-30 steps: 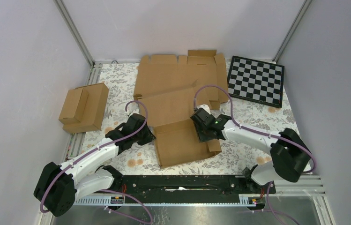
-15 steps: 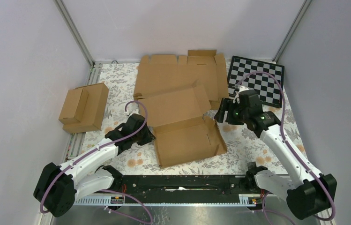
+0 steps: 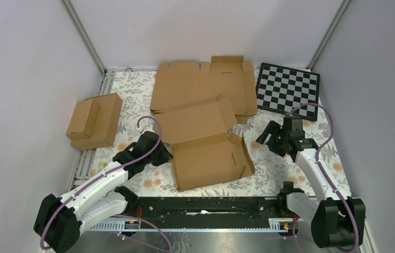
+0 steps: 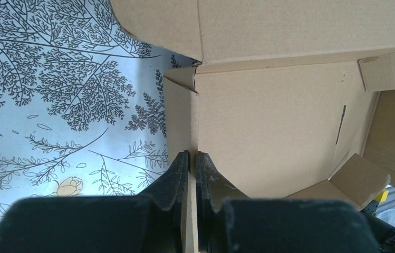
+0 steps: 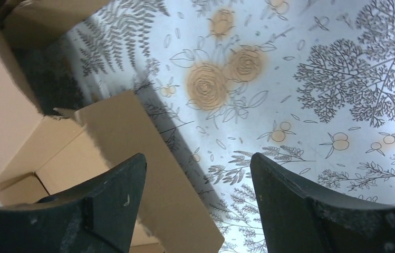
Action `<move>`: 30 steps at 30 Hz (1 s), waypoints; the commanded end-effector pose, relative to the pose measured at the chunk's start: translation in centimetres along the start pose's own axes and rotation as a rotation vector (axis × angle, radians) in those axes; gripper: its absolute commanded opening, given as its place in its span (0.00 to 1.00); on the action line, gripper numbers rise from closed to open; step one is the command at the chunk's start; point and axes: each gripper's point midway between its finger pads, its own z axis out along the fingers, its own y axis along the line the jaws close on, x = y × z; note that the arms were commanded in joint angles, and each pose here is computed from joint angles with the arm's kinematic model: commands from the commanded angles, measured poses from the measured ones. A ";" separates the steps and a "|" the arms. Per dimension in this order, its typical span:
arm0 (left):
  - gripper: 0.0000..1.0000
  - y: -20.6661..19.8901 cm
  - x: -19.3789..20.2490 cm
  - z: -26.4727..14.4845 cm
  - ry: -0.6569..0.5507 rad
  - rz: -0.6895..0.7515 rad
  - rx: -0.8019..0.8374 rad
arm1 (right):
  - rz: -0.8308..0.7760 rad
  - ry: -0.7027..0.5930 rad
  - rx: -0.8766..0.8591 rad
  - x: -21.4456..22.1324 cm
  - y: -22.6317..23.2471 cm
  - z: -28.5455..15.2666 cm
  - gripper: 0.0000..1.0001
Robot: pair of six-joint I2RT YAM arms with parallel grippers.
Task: Fold the paper box
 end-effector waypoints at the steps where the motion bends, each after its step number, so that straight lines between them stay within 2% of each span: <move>1: 0.00 -0.5 -0.1 -0.1 -0.015 0.000 0.042 | 0.101 0.007 -0.097 0.1 0.7 0.9 0.79; 4: 0.00 -0.1 0.3 0.2 -0.004 -0.007 0.032 | 0.136 0.102 -0.154 2.2 0.9 2.1 0.78; 8: 0.00 0.3 0.7 0.4 -0.006 -0.025 0.031 | 0.146 0.251 -0.441 5.0 4.6 2.0 0.78; 12: 0.00 0.4 1.0 0.8 0.000 -0.037 0.043 | 0.135 0.382 -0.535 7.1 5.2 1.9 0.78; 23: 0.00 0.1 1.4 1.4 0.019 -0.037 0.061 | 0.078 0.396 -0.700 7.3 7.6 -0.3 0.66; 26: 0.00 0.2 1.3 1.5 0.022 -0.028 0.042 | 0.035 0.404 -0.686 8.2 8.2 -0.4 0.64; 30: 0.00 0.1 1.1 1.5 0.021 -0.030 0.041 | -0.062 0.404 -0.574 9.6 8.2 0.5 0.59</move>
